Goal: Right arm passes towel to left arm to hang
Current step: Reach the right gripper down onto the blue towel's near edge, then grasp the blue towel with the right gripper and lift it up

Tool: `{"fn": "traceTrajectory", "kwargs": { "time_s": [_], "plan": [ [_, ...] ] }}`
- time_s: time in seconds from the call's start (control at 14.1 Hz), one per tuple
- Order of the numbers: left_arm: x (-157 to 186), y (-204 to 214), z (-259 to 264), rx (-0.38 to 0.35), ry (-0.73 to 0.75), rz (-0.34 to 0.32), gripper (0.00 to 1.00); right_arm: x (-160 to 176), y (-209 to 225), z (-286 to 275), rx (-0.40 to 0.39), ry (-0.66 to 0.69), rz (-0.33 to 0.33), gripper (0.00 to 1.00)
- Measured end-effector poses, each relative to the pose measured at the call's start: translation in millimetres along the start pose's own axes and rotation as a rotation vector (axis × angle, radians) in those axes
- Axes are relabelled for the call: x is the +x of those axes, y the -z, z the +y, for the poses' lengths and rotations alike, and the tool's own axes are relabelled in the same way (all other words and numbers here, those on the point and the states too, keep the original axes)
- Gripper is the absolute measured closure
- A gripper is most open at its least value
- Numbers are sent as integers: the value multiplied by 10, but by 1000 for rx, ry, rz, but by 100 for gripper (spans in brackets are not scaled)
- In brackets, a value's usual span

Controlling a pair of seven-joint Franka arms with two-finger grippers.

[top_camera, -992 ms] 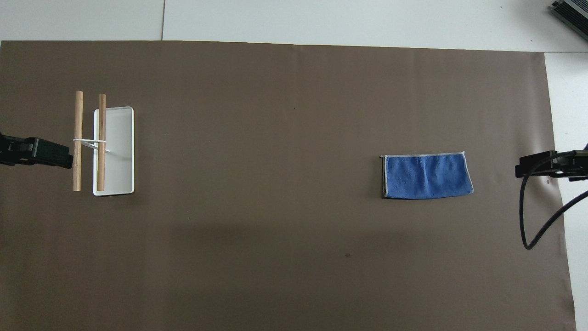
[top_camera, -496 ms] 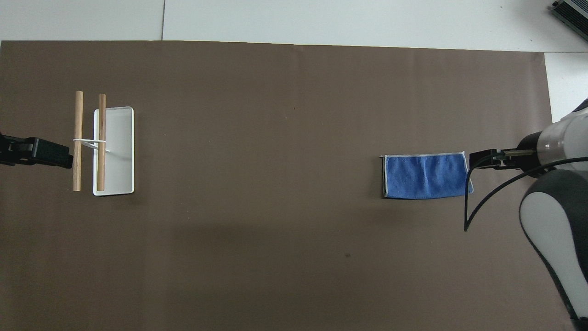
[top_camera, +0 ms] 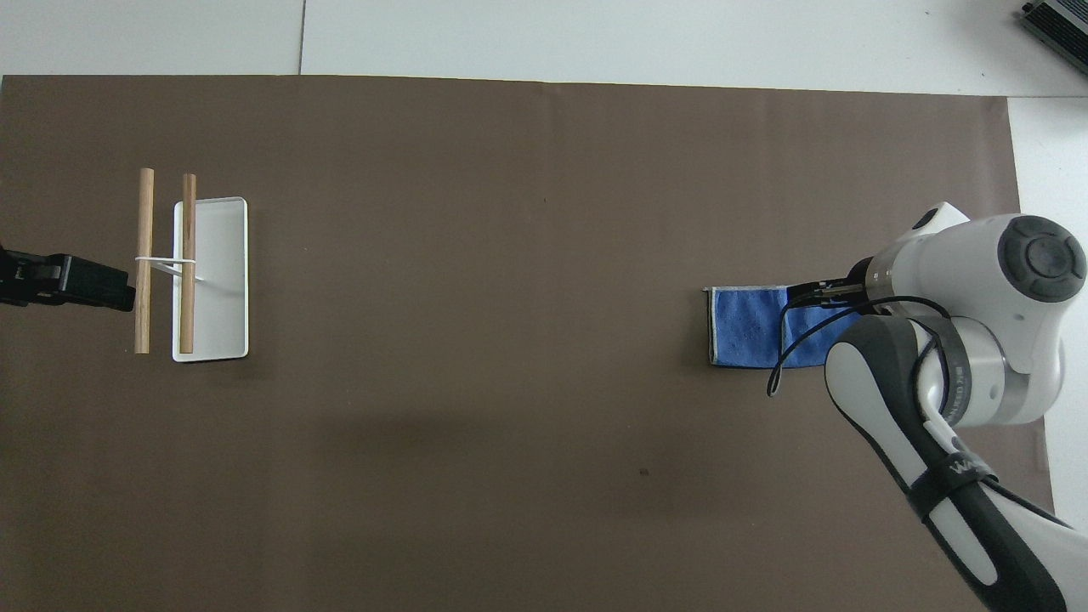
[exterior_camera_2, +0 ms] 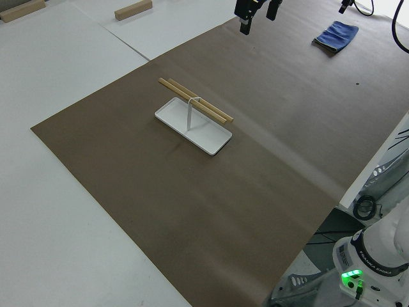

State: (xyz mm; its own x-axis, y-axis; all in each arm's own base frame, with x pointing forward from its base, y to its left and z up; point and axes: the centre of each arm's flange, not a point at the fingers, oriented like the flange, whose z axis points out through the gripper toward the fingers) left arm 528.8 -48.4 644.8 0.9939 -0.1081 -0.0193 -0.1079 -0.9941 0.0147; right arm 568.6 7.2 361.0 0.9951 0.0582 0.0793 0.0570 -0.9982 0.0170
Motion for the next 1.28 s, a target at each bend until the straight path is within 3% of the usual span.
{"fn": "traceTrajectory", "kwargs": {
  "time_s": [0.5,1.28],
  "plan": [
    [0,0,0,0,0,0,0,-147,-683,-11,31,25,33,0],
    [0,0,0,0,0,0,0,-187,-765,-18,47,22,18,0]
  ]
}}
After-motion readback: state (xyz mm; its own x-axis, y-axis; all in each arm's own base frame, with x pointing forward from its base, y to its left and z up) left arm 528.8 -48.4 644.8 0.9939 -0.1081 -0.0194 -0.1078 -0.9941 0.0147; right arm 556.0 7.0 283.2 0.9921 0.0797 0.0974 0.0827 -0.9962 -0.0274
